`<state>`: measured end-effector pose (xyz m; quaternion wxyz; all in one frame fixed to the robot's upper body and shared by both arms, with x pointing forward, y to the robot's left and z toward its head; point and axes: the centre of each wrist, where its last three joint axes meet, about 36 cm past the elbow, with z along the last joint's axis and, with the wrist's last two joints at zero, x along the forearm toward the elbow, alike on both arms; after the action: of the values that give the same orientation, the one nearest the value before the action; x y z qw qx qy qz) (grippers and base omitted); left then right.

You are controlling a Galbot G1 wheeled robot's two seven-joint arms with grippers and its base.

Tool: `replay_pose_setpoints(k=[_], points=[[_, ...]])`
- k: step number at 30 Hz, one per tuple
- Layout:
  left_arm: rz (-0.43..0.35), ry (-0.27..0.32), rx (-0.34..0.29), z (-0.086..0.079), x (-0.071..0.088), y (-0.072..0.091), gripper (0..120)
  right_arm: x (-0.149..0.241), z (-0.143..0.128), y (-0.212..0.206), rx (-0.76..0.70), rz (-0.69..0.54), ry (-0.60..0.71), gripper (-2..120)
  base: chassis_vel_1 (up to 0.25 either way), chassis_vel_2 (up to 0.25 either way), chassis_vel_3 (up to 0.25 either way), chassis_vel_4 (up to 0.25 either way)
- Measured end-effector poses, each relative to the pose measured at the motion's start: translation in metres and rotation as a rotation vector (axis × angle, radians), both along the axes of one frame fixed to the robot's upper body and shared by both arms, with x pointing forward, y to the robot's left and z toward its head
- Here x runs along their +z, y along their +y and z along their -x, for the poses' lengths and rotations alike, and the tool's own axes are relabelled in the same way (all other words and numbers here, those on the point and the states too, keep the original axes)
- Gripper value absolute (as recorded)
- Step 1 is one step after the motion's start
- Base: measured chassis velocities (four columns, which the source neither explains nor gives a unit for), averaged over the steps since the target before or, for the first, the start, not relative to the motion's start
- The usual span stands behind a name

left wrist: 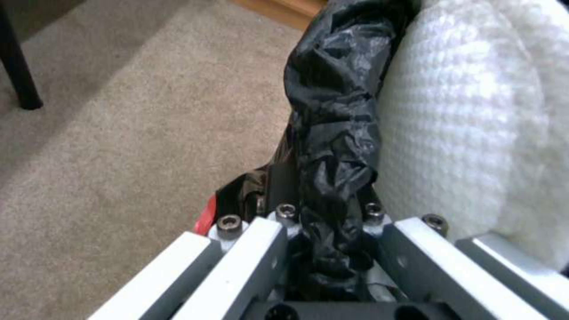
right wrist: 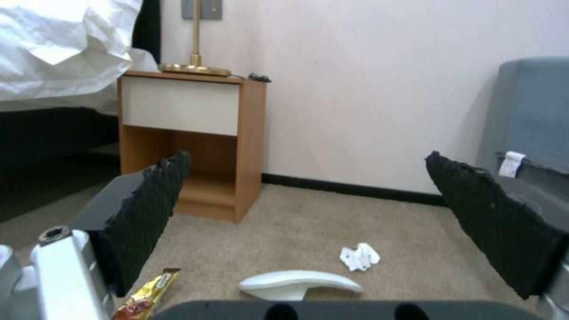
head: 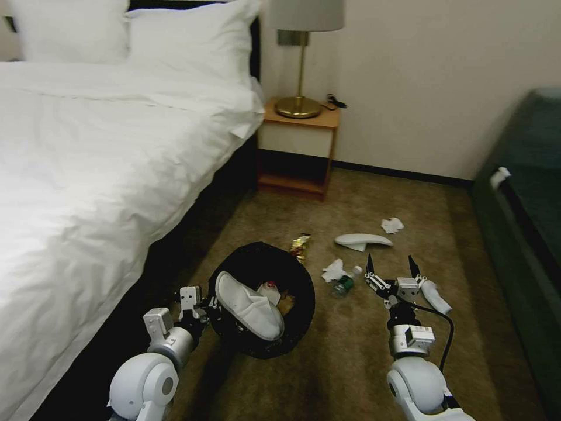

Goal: Pick up the trash bin, then pick up the garbage on the floor and place it into the trash bin.

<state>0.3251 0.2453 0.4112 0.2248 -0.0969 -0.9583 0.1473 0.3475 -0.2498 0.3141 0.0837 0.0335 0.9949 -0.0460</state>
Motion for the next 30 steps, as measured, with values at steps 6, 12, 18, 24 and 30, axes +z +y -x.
replay_pose_setpoints(k=[6, 12, 18, 24, 30], points=[[-0.012, -0.011, 0.006, -0.001, 0.0, 0.001, 2, -0.006, 0.001, 0.0, 0.035, -0.027, 0.015, 100, 0.0, 0.0, 0.0, 0.0], [-0.016, -0.008, 0.005, -0.002, -0.001, 0.0, 2, -0.007, 0.004, -0.004, 0.055, -0.07, 0.032, 100, 0.0, 0.0, 0.0, 0.0], [-0.014, -0.007, -0.001, -0.002, -0.003, -0.005, 2, -0.011, 0.006, -0.006, 0.083, -0.031, 0.026, 100, -0.089, 0.035, 0.087, -0.028], [-0.015, -0.005, 0.0, -0.003, -0.004, -0.006, 2, -0.019, 0.007, -0.003, 0.086, 0.026, 0.021, 100, -0.202, 0.122, 0.199, -0.138], [-0.014, -0.007, 0.003, -0.003, -0.004, -0.007, 2, -0.025, 0.006, 0.008, 0.104, 0.037, 0.011, 100, -0.165, 0.169, 0.156, -0.159]])
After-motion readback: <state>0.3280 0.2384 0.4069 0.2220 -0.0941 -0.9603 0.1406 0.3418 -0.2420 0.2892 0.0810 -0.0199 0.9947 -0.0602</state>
